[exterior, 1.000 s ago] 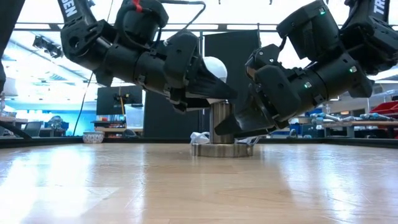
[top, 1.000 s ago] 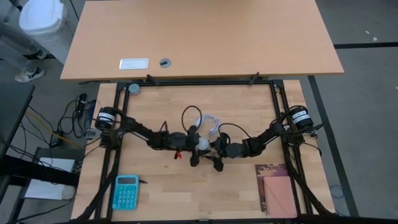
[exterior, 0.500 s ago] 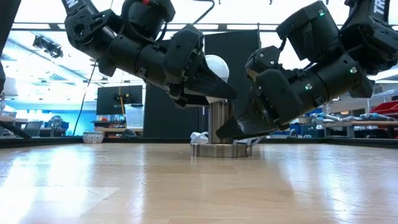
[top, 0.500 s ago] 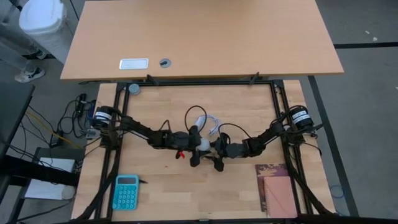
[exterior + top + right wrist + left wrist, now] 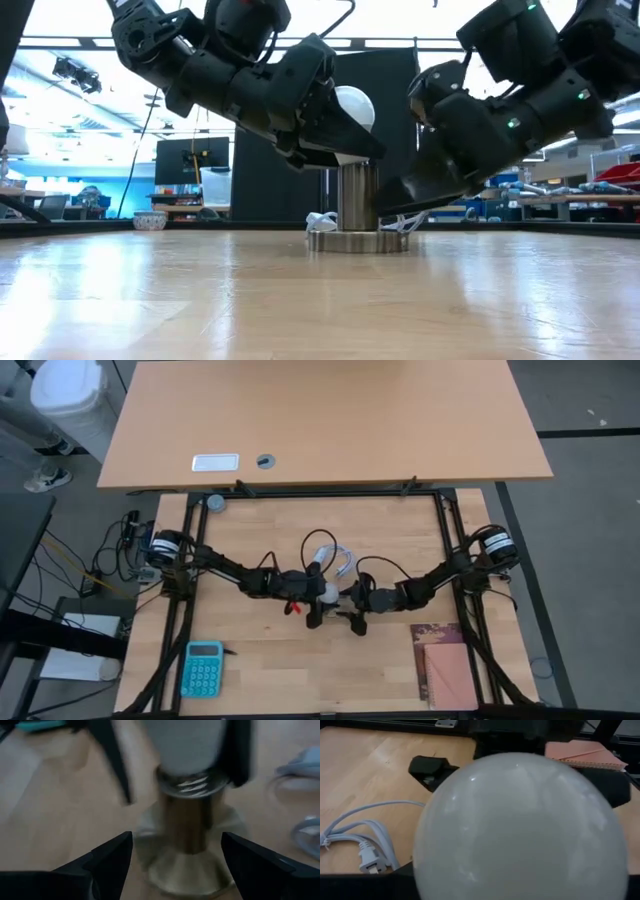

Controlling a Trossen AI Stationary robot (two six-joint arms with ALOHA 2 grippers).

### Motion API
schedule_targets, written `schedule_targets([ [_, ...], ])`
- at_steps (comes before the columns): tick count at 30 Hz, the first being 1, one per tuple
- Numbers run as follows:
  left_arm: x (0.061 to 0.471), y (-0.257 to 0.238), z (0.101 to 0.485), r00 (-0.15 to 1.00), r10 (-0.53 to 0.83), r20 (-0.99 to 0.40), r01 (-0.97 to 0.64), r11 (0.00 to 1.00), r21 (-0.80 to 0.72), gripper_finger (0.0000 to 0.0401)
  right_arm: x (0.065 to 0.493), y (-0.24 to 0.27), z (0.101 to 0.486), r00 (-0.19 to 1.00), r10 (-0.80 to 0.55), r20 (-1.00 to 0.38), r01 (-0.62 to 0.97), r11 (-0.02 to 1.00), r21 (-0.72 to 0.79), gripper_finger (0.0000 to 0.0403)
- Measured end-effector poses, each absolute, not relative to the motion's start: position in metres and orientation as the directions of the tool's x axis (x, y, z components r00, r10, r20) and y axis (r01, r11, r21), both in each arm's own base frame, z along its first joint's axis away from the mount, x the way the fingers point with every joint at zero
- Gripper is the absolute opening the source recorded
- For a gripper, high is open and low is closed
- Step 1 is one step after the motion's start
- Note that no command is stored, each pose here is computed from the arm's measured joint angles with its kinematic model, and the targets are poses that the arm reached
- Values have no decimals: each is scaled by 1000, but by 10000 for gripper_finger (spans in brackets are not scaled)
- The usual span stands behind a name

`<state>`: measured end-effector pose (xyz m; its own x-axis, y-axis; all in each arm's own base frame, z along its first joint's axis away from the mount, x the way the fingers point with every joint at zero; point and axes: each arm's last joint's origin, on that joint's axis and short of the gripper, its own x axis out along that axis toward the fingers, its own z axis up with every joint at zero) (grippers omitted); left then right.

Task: Screw lightbulb
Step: Insert the white lightbulb into the lamp socket

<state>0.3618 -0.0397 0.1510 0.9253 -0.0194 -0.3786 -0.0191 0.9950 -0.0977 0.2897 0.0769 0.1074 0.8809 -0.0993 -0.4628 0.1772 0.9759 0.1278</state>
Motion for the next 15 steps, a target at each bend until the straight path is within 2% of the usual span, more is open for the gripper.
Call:
schedule_targets([
  [4, 362, -35, 151, 922, -41, -385, -8, 992, -126, 240, 288, 81, 107, 874, -40, -485, 125, 982, 143, 307],
  [10, 366, -33, 154, 912, -75, -402, 24, 991, -131, 240, 289, 81, 108, 884, -82, -460, 154, 981, 122, 307],
  [15, 367, -33, 154, 907, -81, -412, 33, 992, -121, 240, 291, 82, 112, 903, -65, -424, 130, 983, 128, 307],
])
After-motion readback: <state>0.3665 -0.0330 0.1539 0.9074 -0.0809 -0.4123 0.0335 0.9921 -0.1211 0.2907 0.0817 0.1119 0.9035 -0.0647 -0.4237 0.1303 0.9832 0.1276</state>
